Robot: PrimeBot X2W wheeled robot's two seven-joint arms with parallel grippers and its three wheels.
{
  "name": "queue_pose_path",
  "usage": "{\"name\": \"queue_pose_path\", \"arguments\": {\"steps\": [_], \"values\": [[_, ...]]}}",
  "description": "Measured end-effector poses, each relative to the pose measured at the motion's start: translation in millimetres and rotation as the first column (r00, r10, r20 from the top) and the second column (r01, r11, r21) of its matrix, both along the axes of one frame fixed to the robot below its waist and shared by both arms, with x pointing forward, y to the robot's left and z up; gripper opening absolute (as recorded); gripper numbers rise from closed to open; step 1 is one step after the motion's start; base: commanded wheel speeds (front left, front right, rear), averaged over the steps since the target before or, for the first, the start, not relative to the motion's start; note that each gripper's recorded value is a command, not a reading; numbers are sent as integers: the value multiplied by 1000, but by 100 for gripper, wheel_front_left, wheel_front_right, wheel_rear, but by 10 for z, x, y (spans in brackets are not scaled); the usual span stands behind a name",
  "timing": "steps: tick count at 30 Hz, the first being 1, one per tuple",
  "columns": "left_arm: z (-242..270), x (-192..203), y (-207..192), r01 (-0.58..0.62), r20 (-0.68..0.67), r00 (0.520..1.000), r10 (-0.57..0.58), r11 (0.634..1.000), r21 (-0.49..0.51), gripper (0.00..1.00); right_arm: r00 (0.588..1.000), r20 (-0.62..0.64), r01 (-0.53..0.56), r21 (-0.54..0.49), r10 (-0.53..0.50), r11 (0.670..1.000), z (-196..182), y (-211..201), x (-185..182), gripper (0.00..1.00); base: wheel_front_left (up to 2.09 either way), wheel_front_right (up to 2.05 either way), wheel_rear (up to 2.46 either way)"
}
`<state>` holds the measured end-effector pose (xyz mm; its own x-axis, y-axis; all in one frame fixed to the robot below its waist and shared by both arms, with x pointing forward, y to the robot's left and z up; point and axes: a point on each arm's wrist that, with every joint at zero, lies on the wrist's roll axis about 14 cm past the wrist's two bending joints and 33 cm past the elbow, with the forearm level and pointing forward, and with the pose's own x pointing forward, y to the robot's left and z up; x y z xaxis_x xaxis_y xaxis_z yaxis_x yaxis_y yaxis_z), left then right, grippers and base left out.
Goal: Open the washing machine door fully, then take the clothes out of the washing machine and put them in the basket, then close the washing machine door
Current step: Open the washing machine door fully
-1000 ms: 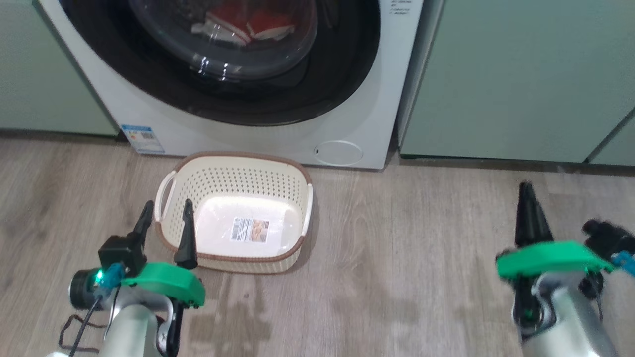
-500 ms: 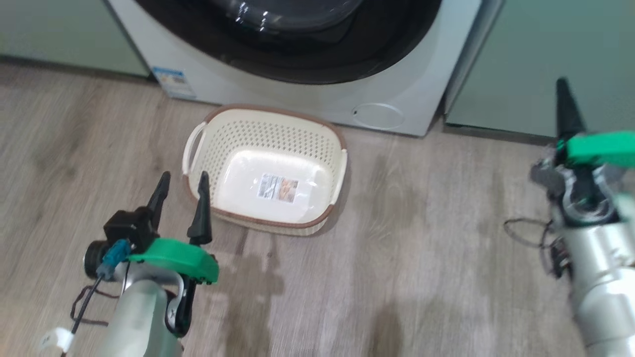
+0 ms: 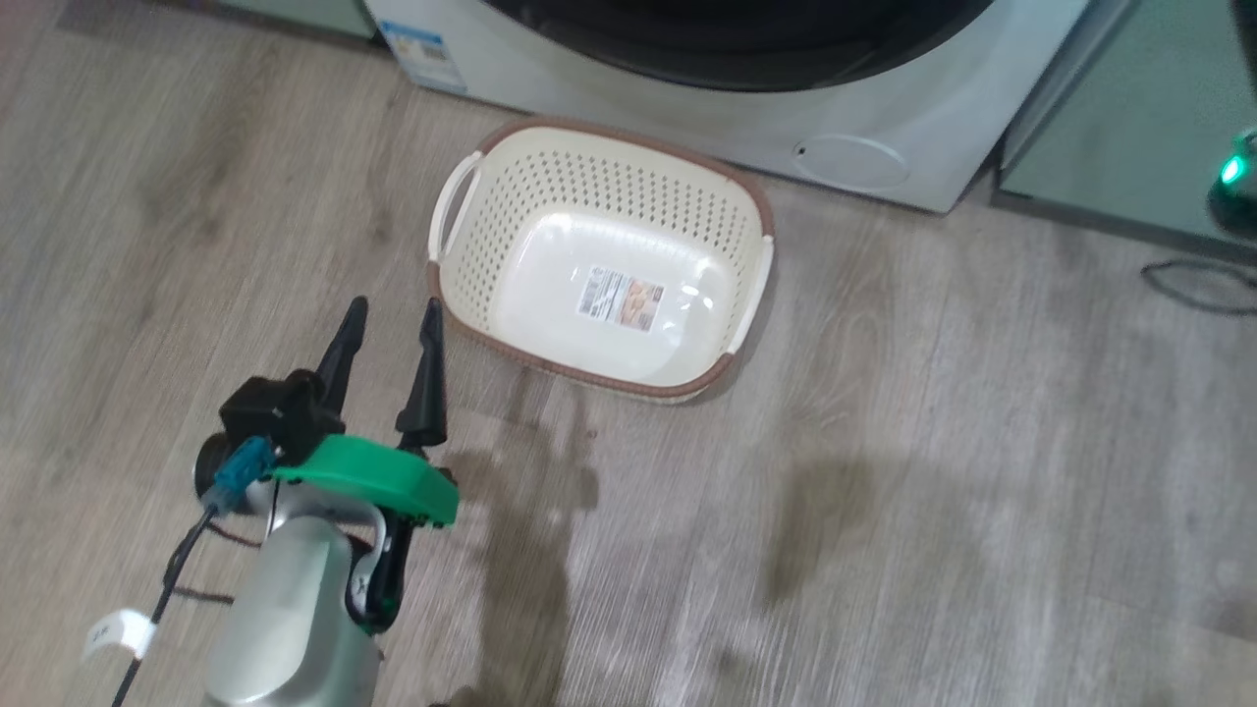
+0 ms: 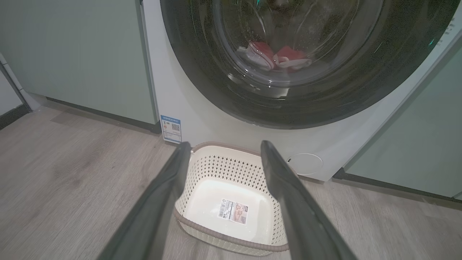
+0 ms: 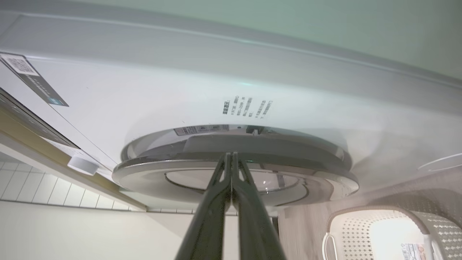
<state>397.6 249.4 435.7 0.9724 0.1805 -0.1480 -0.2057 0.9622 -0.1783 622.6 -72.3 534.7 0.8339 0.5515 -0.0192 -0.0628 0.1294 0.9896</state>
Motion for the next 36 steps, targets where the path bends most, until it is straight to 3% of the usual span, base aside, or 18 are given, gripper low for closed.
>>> {"name": "queue_pose_path", "arguments": {"steps": [14,28,36], "values": [[-162,213,-24,14,-31,999,-14,1000,-12,100,972,41,-223,-124,230,967,70,415,469,0,0,0,0],[-260,295,-54,19,-49,999,-20,999,-28,100,959,29,-268,-235,282,934,-10,569,700,0,0,0,0],[-232,355,-51,23,-38,999,-24,999,-26,100,954,18,-287,-237,300,928,-71,681,729,0,0,0,0]]}}
